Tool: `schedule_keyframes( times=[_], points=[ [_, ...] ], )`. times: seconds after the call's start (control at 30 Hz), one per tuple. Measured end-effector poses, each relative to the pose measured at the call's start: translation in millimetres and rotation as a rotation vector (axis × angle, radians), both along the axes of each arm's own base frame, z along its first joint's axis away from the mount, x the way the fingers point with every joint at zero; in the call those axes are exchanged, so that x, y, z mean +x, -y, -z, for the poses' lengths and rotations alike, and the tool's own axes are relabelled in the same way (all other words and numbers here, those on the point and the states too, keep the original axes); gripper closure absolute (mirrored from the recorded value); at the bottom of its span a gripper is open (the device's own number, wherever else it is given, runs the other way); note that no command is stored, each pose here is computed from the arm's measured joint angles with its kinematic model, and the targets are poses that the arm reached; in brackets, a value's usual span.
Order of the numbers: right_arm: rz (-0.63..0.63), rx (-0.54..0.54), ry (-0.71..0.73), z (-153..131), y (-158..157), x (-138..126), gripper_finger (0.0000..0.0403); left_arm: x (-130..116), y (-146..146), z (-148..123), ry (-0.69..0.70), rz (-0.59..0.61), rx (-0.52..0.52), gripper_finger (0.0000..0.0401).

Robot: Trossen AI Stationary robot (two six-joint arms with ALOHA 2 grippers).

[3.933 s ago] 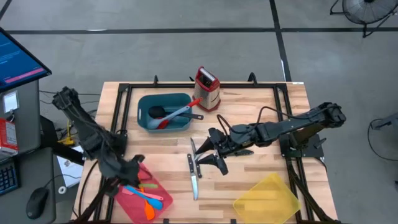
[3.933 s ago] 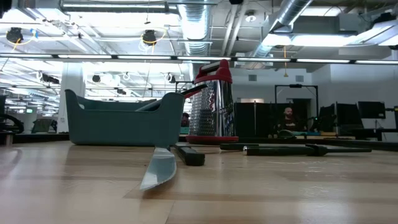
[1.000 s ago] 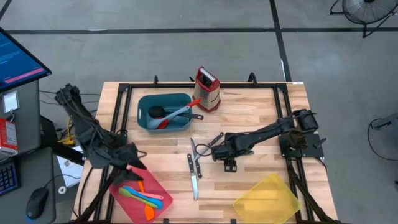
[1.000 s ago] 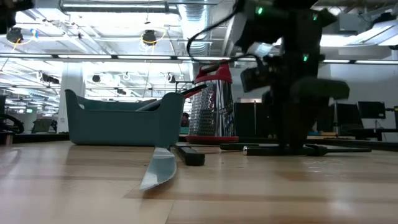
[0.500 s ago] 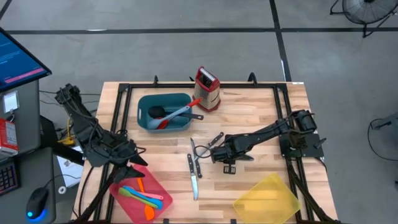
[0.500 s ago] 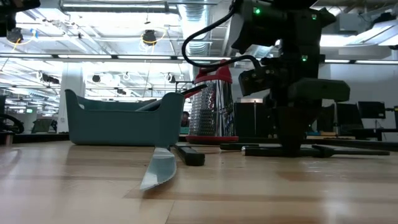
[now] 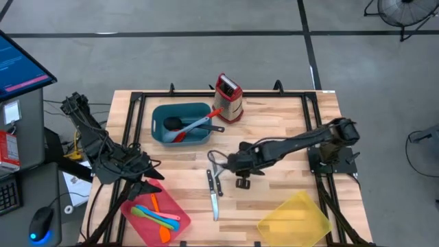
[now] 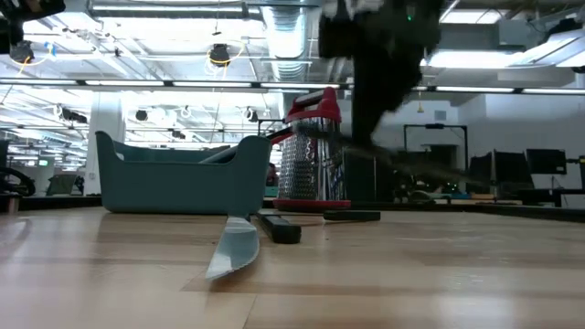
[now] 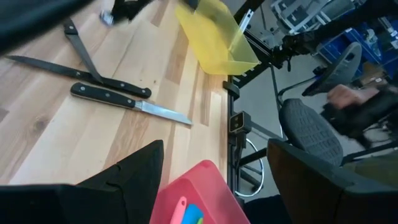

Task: Pick & Place Kitchen Items
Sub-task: Put the black table knife into the yellow bin

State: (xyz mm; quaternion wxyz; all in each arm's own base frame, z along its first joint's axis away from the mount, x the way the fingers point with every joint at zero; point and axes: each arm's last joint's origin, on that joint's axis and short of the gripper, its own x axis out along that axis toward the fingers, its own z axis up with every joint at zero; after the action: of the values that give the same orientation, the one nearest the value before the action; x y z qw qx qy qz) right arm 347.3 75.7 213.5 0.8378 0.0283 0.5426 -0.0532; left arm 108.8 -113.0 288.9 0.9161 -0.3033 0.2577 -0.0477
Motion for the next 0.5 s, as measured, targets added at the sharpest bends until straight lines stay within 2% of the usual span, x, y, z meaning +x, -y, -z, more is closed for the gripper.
schedule_keyframes(
  times=[0.07,0.33,0.5],
  points=[
    [0.001,0.019,0.093,-23,1,-4,0.0325,0,0,0,0.001,0.0,-0.001,0.0133],
    [-0.063,0.194,0.633,-128,-3,-33,0.0326,0,-1,0,0.012,-0.024,0.009,0.0133],
    [-0.186,0.285,0.942,-181,-8,-58,0.033,1,-1,0,0.024,-0.034,0.03,0.0132]
  ],
)
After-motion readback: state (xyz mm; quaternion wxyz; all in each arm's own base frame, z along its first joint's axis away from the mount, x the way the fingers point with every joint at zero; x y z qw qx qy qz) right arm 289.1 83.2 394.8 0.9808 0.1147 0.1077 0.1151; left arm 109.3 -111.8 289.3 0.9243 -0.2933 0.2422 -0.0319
